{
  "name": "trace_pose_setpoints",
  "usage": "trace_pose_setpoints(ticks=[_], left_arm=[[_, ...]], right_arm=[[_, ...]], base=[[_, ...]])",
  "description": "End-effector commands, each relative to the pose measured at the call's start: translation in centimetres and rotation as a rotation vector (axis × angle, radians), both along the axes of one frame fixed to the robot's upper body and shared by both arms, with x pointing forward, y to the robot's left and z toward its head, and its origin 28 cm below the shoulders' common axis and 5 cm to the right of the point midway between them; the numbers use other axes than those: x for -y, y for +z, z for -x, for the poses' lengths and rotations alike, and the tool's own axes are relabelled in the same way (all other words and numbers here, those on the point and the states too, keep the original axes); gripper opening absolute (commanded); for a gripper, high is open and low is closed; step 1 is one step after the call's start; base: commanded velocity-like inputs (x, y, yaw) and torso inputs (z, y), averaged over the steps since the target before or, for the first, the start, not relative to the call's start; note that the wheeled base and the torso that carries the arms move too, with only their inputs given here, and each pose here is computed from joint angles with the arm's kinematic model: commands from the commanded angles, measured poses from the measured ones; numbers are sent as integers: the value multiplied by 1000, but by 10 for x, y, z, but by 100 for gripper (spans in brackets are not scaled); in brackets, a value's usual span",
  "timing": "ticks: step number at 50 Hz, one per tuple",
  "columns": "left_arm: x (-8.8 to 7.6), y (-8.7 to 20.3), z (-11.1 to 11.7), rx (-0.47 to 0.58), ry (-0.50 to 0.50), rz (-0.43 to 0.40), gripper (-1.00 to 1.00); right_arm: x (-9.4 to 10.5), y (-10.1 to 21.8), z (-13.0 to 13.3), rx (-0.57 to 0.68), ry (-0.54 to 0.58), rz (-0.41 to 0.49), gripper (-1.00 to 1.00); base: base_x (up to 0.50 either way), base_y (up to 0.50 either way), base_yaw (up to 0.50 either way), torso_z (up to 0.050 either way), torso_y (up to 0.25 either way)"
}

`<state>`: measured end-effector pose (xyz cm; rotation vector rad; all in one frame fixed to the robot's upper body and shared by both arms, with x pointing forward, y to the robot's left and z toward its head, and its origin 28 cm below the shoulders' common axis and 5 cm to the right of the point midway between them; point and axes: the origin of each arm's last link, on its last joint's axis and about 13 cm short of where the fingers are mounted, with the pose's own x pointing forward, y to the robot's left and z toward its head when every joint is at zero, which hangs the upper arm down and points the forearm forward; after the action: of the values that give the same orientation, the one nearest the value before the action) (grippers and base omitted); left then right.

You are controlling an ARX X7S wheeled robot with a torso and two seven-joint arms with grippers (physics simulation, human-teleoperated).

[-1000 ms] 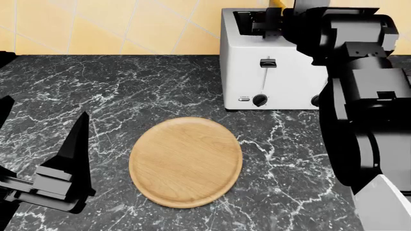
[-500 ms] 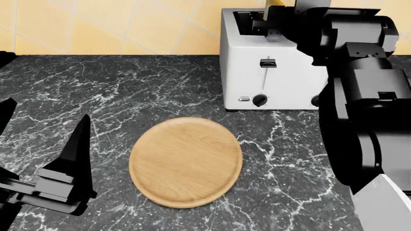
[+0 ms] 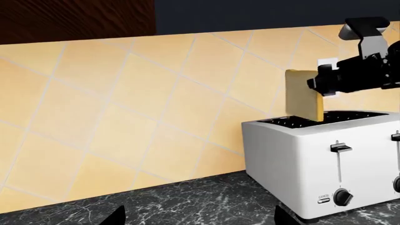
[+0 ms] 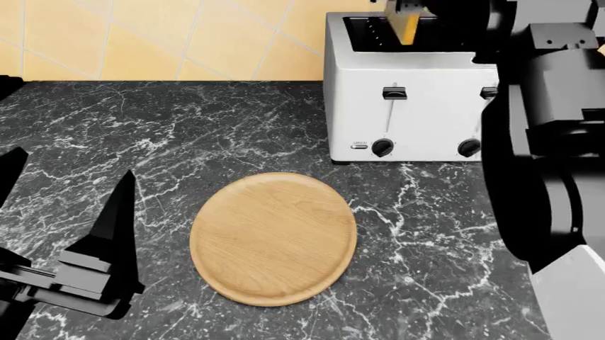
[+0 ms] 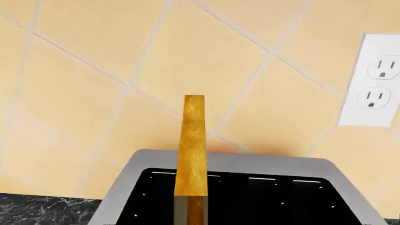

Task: Place the toasted item on a plate.

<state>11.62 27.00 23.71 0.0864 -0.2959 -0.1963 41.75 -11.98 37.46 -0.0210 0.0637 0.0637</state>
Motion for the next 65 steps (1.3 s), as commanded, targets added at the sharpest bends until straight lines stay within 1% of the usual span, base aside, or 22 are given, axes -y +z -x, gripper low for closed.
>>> trace_pose_setpoints(ticks=[1, 8, 12, 13, 15, 18, 20, 21, 32, 36, 43, 49, 50, 52, 54, 56, 57, 58, 61, 62, 63, 65], left_arm=[[1, 0, -1, 2, -1, 0, 100], [1, 0, -1, 0, -2, 3, 100], [2, 1, -1, 0, -3, 3, 100], [2, 1, -1, 1, -4, 3, 100], [2, 1, -1, 0, -4, 3, 100], [1, 0, -1, -1, -2, 4, 100], [2, 0, -1, -1, -3, 2, 100], [2, 0, -1, -2, -5, 4, 100], [4, 0, -2, -2, -16, 5, 100], [5, 0, -3, -3, -21, 5, 100], [6, -1, -3, -5, -23, 7, 100], [6, -2, -4, -10, -25, 8, 100], [6, -3, -4, -11, -26, 8, 100], [6, -3, -4, -12, -24, 8, 100], [6, -4, -4, -12, -24, 9, 100], [6, -4, -4, -12, -25, 9, 100], [6, -5, -4, -12, -25, 9, 100], [5, -5, -4, -12, -25, 11, 100], [5, -6, -5, -12, -23, 11, 100], [4, -7, -5, -13, -21, 12, 100], [4, -7, -5, -13, -22, 12, 100], [4, -7, -5, -14, -22, 11, 100]], right_arm=[[-2, 19, 7, 56, 32, 7, -100], [0, 26, 12, 79, 36, 14, -100], [-1, 26, 18, 90, 59, 10, -100], [0, 26, 20, 100, 73, -25, -100], [0, 25, 23, 103, 80, -19, -100], [2, 24, 34, 122, 101, -41, -100], [4, 23, 40, 128, 109, -35, -100], [5, 24, 43, 135, 118, -51, -100], [8, 17, 81, 157, 176, 2, -100], [7, 16, 96, 172, 207, -1, -100], [15, 1, 115, 164, 226, -2, -100], [20, -8, 135, 176, 282, -61, -100], [23, -10, 141, 179, 254, -70, -100], [22, -11, 152, 177, 303, -64, -100], [22, -12, 164, 177, 343, -96, -100], [21, -15, 174, 169, 364, -98, -100], [22, -15, 177, 164, 379, -118, -100], [22, -16, 180, 164, 381, -113, -100], [25, -16, 187, 152, 415, -153, -100], [26, -15, 191, 151, 441, -175, -100], [26, -15, 193, 150, 437, -167, -100], [27, -15, 199, 140, 485, -198, -100]], base=[[0, 0, 0, 0, 0], [0, 0, 0, 0, 0], [0, 0, 0, 0, 0], [0, 0, 0, 0, 0], [0, 0, 0, 0, 0], [0, 0, 0, 0, 0], [0, 0, 0, 0, 0], [0, 0, 0, 0, 0], [0, 0, 0, 0, 0], [0, 0, 0, 0, 0], [0, 0, 0, 0, 0], [0, 0, 0, 0, 0], [0, 0, 0, 0, 0], [0, 0, 0, 0, 0], [0, 0, 0, 0, 0], [0, 0, 0, 0, 0], [0, 0, 0, 0, 0], [0, 0, 0, 0, 0], [0, 0, 0, 0, 0], [0, 0, 0, 0, 0], [0, 0, 0, 0, 0], [0, 0, 0, 0, 0]])
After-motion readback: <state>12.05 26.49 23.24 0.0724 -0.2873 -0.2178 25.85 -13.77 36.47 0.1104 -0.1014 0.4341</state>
